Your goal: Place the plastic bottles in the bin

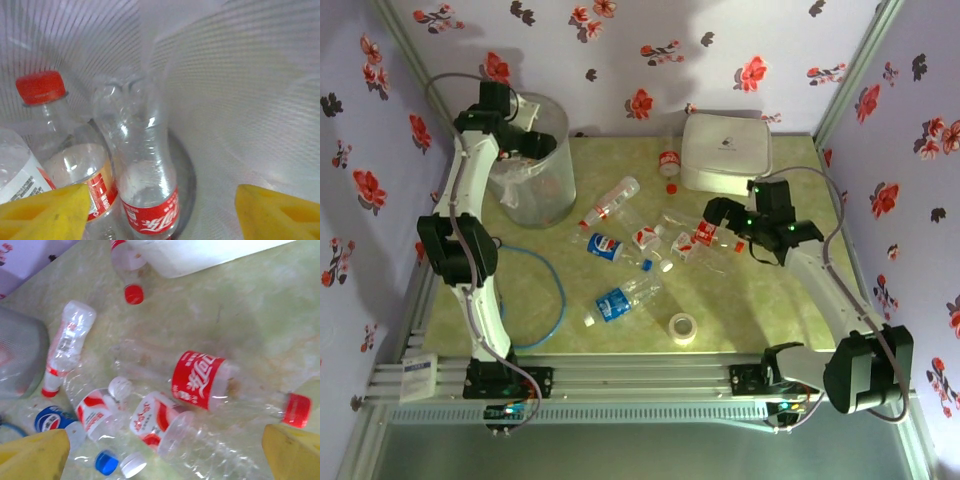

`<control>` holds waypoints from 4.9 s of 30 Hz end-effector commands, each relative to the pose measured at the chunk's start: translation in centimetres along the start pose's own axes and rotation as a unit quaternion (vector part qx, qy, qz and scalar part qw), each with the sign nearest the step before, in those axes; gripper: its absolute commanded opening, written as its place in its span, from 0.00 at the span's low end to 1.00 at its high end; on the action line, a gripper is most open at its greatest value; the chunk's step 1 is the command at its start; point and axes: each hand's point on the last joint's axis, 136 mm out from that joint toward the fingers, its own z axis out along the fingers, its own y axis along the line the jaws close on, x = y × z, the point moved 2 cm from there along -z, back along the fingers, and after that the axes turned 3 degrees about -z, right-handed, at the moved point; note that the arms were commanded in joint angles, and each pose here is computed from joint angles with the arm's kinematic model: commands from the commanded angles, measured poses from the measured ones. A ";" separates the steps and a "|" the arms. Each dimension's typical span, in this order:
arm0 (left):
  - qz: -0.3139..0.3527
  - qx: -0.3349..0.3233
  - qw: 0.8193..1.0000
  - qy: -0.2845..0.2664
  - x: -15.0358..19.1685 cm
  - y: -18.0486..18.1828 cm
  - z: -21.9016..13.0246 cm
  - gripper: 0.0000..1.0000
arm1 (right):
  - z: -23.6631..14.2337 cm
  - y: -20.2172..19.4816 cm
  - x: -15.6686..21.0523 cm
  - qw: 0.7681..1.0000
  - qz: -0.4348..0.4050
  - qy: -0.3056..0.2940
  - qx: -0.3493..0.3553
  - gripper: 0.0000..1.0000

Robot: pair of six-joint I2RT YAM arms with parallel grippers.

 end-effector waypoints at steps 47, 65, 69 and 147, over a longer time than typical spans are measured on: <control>0.039 0.141 0.984 -0.102 6.2 -22.2 -10.7 1.00 | 7.3 -4.3 11.5 0.908 -0.207 0.346 0.112 0.69; -0.093 0.278 0.939 -0.179 4.2 -25.1 -11.1 1.00 | 0.4 2.2 6.1 0.962 -0.194 0.190 0.007 0.43; -0.113 0.344 0.916 -0.173 4.1 -26.9 -10.7 1.00 | 0.3 7.9 3.9 0.974 -0.142 0.092 -0.148 0.33; -0.072 -0.027 0.995 -0.059 -2.3 -0.4 -6.2 0.63 | 0.9 8.4 5.7 0.970 -0.172 0.086 -0.147 0.99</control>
